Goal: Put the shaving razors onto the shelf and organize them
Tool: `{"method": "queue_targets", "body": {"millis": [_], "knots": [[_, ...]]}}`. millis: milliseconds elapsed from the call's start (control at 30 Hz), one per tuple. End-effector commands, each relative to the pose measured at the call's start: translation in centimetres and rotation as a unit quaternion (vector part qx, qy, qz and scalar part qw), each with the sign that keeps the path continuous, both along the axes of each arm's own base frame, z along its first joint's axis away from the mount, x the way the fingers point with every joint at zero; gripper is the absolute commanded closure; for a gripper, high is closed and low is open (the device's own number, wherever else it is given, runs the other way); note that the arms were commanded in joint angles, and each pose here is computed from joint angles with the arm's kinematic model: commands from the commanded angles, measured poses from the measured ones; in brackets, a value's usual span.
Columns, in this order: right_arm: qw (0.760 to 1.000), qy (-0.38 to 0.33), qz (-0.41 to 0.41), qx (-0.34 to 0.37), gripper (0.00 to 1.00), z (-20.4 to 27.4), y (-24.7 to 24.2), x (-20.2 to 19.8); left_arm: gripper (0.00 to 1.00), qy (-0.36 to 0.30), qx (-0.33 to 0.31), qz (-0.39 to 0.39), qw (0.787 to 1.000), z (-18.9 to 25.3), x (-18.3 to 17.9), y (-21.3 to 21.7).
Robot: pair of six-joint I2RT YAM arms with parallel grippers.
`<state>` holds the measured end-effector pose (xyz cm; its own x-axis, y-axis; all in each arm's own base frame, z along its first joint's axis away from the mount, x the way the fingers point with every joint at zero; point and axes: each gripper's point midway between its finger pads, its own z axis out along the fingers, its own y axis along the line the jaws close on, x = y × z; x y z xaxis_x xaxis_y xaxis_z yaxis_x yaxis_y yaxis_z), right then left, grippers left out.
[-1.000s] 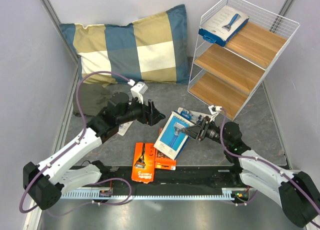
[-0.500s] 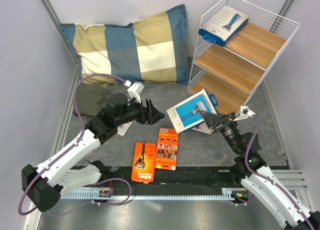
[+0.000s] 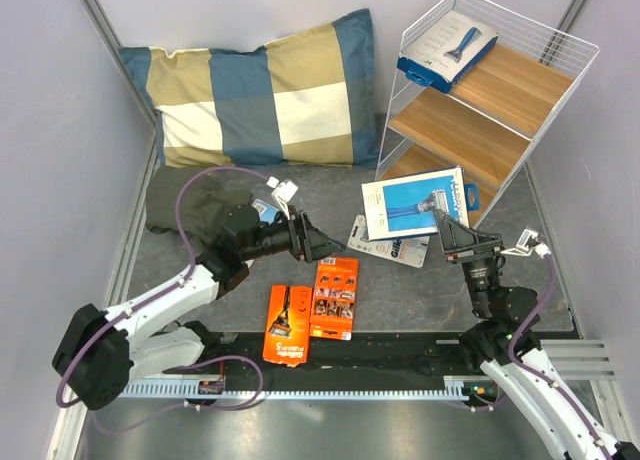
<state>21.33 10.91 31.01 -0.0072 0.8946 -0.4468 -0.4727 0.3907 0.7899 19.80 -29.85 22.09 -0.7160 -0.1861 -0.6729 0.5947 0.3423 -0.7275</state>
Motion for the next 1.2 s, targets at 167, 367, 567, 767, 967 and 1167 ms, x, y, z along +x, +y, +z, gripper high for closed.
{"method": "queue_targets", "body": {"millis": [167,367,567,767,967,1167], "knots": [[0.995,-0.055,0.057,0.067,0.78,2.7,0.7,-1.8,0.16,-0.099,-0.152,-0.096,0.979,7.0,-1.9,-1.9],[0.993,-0.045,0.084,0.074,0.77,2.1,1.7,-1.6,0.17,-0.081,-0.165,-0.109,0.977,6.8,-1.2,-2.9],[0.991,-0.046,0.102,0.078,0.77,1.8,2.3,-1.7,0.19,-0.078,-0.182,-0.112,0.974,7.0,-0.7,-3.5],[0.99,-0.036,0.112,0.08,0.77,1.1,2.7,-1.6,0.29,-0.082,-0.199,-0.113,0.97,7.6,-0.5,-3.6],[0.988,-0.03,0.127,0.078,0.77,0.7,3.3,-1.4,0.44,-0.08,-0.21,-0.126,0.966,7.9,-0.5,-4.2],[0.988,-0.025,0.13,0.081,0.75,0.5,3.4,-1.2,0.7,-0.077,-0.218,-0.148,0.962,8.0,-1.2,-4.6]]}}
